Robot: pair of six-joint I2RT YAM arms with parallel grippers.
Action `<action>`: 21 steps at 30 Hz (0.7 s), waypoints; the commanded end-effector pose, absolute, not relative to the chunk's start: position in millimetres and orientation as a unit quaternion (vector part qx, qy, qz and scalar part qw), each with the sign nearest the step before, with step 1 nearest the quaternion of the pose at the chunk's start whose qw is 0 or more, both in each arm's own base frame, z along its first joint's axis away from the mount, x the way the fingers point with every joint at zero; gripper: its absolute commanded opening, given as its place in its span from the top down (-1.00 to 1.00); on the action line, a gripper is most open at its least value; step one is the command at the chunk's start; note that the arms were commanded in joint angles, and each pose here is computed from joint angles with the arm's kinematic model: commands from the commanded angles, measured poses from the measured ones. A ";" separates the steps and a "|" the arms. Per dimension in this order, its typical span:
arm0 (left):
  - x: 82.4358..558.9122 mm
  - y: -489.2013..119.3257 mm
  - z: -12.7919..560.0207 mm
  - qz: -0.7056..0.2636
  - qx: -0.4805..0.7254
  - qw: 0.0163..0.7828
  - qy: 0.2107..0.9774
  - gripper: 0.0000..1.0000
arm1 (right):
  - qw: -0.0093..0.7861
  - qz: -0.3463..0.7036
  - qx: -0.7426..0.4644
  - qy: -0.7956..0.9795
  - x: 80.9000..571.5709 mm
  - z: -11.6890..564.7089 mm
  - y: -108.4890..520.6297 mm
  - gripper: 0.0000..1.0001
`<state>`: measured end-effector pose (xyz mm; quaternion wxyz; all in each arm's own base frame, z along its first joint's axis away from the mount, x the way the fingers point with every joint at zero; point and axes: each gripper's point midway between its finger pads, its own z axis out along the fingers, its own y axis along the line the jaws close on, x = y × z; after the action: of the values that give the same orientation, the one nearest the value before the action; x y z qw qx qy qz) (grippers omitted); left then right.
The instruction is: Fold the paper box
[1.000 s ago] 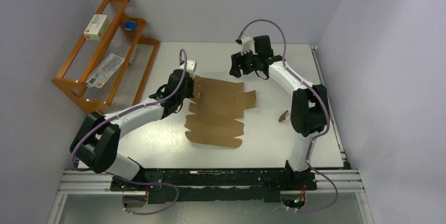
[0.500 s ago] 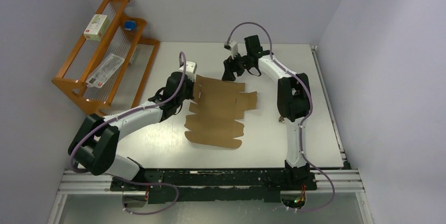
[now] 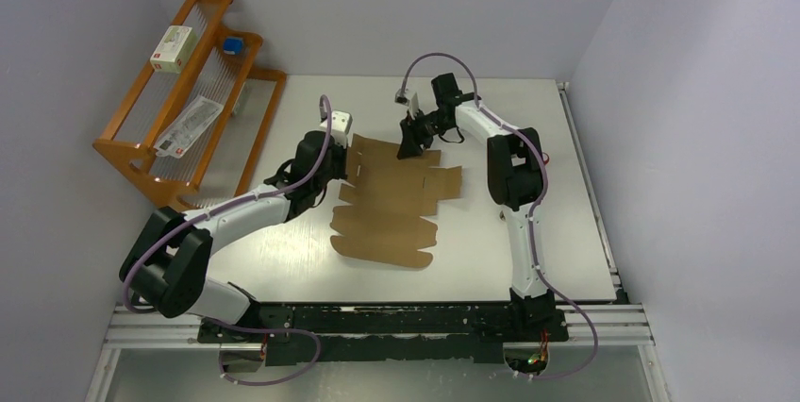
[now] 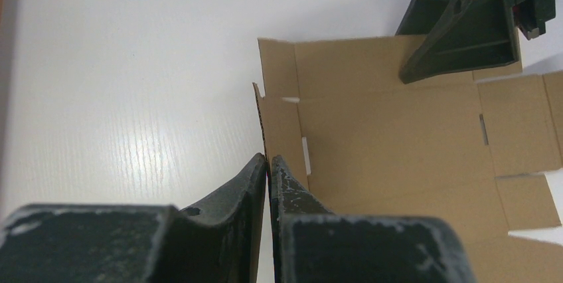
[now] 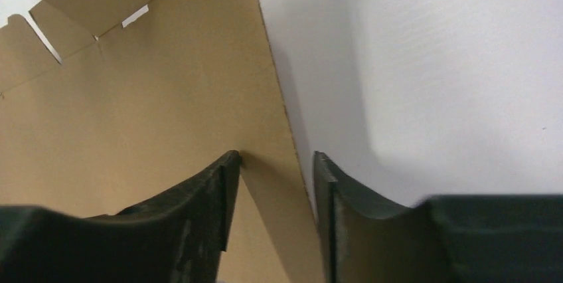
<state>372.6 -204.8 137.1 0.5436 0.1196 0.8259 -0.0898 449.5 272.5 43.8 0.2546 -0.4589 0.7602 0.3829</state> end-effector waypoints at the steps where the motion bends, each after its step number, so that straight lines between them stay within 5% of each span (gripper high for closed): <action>1: 375.7 -207.4 151.5 -0.098 0.119 0.566 0.810 0.73 | 0.244 0.400 -0.475 0.745 441.2 49.6 276.6 0.22; 3: 376.9 -204.3 148.2 -0.095 0.115 0.564 0.812 0.73 | 0.245 0.395 -0.484 0.741 439.4 53.2 274.6 0.45; 13: 390.8 -174.9 110.5 -0.118 0.055 0.520 0.844 0.67 | 0.287 0.337 -0.501 0.744 442.9 81.6 262.5 0.84; 21: 389.7 -177.4 105.4 -0.169 0.038 0.504 0.846 0.40 | 0.337 0.236 -0.528 0.743 442.2 111.1 253.7 1.00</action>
<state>388.0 -163.3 97.5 0.4989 0.0423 0.8580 -0.1147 433.0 255.2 83.2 0.2881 -0.5032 0.7563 0.3029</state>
